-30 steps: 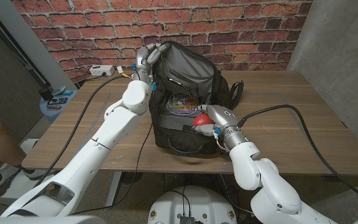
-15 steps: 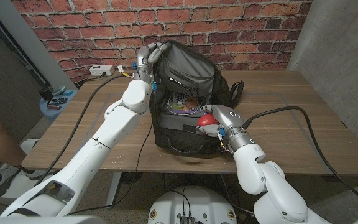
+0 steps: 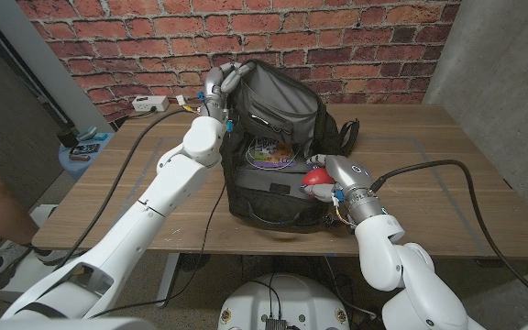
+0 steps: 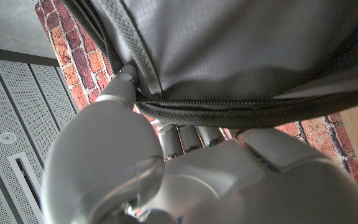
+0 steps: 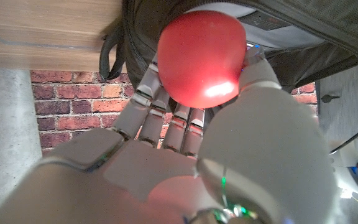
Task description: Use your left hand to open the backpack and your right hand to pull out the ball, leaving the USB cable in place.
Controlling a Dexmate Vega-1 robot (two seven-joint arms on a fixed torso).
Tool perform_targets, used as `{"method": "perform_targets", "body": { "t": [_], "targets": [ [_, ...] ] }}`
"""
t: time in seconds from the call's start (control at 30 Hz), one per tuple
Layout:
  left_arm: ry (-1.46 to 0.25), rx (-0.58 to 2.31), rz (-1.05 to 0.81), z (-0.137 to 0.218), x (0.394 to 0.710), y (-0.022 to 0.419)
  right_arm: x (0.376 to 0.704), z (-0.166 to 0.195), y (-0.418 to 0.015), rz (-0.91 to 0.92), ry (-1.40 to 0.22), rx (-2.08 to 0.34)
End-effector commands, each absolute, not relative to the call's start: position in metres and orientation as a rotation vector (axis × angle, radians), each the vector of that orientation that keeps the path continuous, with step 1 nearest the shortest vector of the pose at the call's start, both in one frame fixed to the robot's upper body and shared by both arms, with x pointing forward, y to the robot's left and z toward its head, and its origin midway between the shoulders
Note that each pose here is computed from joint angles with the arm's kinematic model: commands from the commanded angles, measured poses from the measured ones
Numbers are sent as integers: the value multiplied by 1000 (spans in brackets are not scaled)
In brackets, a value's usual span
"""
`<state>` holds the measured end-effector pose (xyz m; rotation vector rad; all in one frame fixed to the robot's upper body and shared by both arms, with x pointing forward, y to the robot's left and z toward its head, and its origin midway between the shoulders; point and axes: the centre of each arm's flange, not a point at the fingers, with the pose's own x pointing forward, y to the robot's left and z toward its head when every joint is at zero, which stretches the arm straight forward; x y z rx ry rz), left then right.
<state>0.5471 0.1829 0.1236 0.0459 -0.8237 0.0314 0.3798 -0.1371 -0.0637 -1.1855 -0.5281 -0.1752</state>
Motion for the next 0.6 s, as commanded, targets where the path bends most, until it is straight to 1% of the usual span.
{"method": "perform_targets", "body": {
  "t": [0.03, 0.6],
  "targets": [
    [-825, 49, 18, 128, 551, 180, 373, -64, -156, -234, -476, -1152],
    [-829, 55, 16, 129, 550, 180, 372, -60, -179, -291, -432, -1106]
  ]
}}
